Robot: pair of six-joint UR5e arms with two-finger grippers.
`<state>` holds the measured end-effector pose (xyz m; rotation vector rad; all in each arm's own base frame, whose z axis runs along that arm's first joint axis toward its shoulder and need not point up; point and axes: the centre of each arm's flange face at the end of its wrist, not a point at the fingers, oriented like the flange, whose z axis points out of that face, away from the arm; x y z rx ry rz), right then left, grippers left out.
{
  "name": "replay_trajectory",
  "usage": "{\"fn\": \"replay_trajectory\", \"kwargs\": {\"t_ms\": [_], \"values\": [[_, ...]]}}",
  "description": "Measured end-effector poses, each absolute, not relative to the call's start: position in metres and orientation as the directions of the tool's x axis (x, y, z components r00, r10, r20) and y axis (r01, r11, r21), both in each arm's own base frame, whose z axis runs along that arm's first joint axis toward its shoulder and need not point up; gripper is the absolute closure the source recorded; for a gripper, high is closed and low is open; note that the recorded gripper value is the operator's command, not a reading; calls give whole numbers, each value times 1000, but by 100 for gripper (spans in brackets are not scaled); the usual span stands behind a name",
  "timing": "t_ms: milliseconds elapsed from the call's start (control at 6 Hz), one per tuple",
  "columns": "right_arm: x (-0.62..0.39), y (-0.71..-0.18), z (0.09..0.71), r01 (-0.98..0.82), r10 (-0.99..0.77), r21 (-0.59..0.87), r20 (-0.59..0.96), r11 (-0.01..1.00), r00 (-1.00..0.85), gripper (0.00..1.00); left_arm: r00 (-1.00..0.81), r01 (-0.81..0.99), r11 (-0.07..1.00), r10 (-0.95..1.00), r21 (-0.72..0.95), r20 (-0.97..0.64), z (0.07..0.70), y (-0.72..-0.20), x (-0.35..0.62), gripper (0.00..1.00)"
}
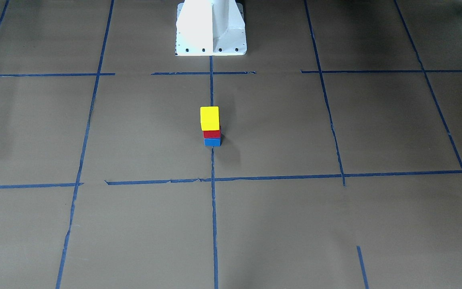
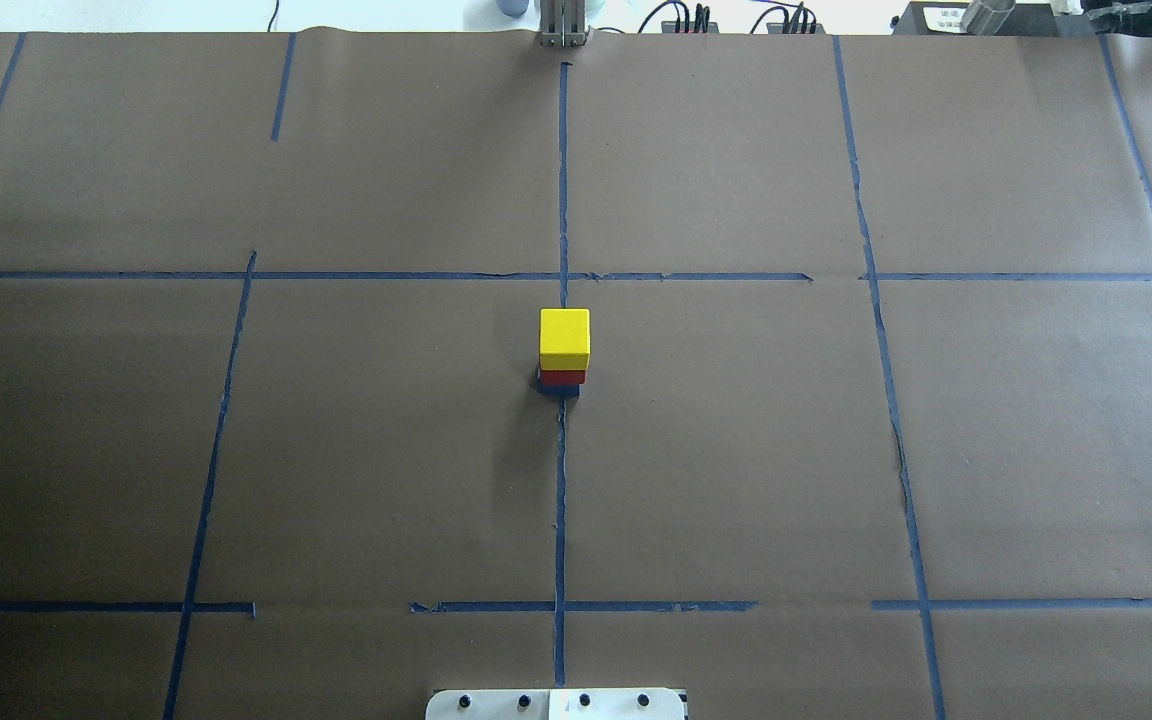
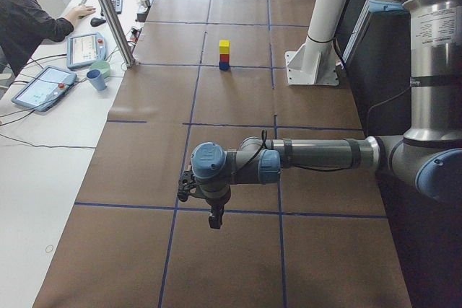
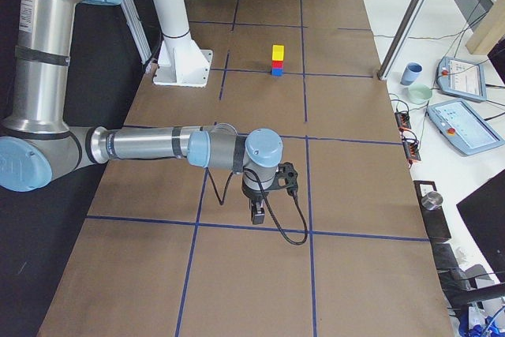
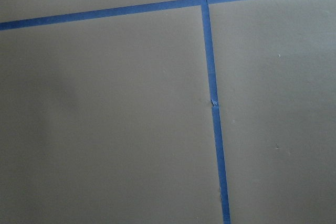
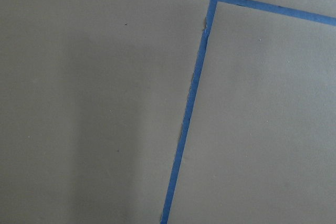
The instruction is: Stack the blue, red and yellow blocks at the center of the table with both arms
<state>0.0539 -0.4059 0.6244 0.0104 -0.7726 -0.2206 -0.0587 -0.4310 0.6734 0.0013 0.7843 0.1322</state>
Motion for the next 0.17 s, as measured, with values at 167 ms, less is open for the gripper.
{"fn": "replay_trajectory", "kwargs": {"t_ms": [167], "values": [[54, -406, 624, 194, -201, 90, 691, 977, 694, 0, 700, -118, 992, 119, 50, -704, 673, -431, -59, 0]]}}
